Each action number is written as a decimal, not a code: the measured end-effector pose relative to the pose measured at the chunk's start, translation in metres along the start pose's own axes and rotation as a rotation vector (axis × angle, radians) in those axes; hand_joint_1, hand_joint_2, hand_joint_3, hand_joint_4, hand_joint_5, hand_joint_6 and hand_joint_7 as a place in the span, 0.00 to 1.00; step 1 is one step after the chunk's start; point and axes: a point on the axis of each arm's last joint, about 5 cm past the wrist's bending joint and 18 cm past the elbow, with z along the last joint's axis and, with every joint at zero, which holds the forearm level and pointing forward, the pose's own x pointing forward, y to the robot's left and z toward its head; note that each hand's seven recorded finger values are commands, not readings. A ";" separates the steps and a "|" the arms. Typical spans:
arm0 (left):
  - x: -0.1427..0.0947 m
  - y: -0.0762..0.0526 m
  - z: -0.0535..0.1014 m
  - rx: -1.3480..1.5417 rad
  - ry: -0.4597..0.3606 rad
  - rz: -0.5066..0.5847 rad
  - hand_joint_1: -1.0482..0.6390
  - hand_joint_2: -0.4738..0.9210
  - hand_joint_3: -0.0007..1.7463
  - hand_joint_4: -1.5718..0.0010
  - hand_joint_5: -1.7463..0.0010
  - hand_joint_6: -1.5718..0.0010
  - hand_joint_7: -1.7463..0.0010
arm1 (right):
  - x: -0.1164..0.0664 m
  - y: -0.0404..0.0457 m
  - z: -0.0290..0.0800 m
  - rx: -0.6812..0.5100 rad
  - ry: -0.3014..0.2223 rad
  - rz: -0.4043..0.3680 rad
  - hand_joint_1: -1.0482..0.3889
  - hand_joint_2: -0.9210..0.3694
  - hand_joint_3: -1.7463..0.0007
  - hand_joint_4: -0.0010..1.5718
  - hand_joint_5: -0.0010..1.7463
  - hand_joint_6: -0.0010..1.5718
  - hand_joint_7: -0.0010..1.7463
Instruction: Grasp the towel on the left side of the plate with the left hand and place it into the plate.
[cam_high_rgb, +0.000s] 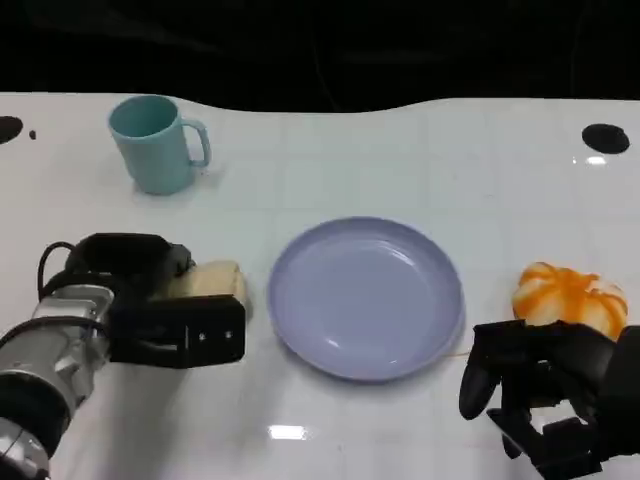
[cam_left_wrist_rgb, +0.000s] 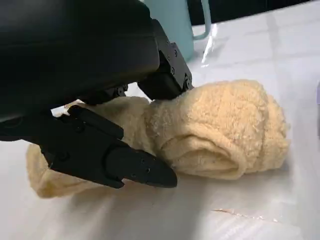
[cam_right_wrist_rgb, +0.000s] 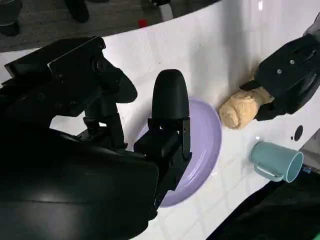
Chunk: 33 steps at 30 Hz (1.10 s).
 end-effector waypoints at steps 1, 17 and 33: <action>0.000 -0.001 0.000 -0.002 -0.004 0.012 0.50 1.00 0.12 0.51 0.01 0.52 0.25 | 0.000 0.0000 0.000 0.000 0.000 0.000 0.76 0.26 0.38 0.44 0.95 0.44 0.81; -0.008 -0.001 0.008 -0.168 -0.055 0.288 0.49 0.99 0.18 0.48 0.00 0.66 0.00 | 0.000 -0.0002 0.000 -0.001 0.001 0.000 0.75 0.26 0.38 0.45 0.96 0.44 0.81; -0.014 0.028 0.053 -0.238 -0.286 0.404 0.48 0.90 0.27 0.47 0.00 0.61 0.03 | 0.000 0.0000 0.000 0.000 0.002 0.002 0.76 0.26 0.38 0.44 0.96 0.44 0.82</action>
